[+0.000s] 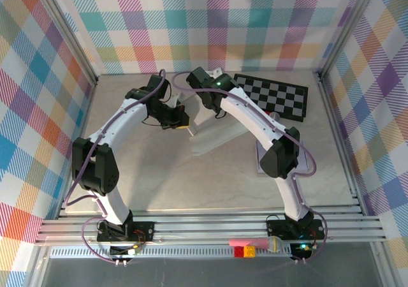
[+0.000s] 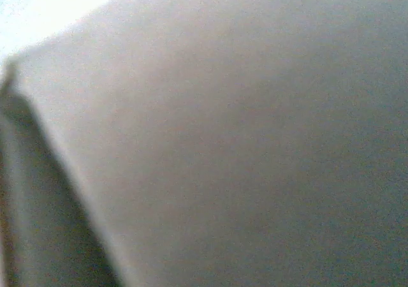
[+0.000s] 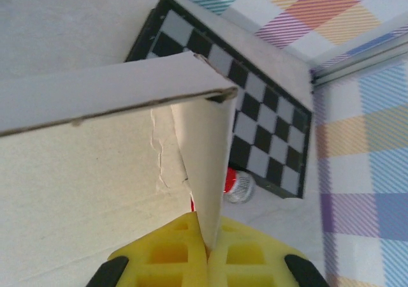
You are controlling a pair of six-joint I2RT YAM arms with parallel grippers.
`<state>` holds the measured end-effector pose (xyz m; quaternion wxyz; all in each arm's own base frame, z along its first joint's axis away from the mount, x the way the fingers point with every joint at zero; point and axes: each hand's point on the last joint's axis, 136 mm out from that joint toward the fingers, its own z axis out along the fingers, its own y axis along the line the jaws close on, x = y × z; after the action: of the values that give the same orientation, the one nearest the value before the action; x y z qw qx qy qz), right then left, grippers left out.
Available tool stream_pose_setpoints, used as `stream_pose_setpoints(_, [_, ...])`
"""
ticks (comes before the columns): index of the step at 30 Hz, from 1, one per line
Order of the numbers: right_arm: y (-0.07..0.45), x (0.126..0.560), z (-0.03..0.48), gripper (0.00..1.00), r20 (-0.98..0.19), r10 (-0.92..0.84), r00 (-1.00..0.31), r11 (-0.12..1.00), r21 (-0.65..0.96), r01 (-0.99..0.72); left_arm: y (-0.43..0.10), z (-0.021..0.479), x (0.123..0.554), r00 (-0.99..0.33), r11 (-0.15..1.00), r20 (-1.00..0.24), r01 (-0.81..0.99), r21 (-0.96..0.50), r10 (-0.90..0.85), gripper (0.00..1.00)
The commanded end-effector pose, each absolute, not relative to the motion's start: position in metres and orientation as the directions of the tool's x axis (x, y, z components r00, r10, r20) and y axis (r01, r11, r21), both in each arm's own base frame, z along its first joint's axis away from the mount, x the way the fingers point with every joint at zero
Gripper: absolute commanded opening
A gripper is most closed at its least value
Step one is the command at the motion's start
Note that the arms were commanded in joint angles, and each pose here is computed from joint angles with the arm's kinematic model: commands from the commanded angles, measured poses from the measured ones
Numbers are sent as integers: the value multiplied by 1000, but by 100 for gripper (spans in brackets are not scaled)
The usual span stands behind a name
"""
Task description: Fold the paper box
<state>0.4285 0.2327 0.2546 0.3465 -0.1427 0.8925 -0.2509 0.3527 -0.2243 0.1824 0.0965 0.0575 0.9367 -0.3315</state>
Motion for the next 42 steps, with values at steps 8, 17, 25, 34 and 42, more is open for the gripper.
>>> stream_pose_setpoints(8, [249,418,274,19,-585,-286,-759,956,-222,-190,-234,201,340,-966,729,-250,219,-648,69,0])
stream_pose_setpoints(17, [218,435,273,17,-588,-277,-760,944,-315,-100,-235,203,341,-965,729,-253,223,-647,71,0])
stream_pose_setpoints(25, [207,426,278,0,-624,-238,-744,913,-406,49,-232,196,344,-969,761,-242,189,-620,44,0])
stream_pose_setpoints(34, [228,375,216,0,-595,-146,-790,945,-321,67,-210,144,347,-974,856,-219,64,-514,-59,0])
stream_pose_setpoints(42, [226,349,137,0,-477,-94,-874,953,-297,60,-214,82,336,-973,884,-212,21,-468,-89,0])
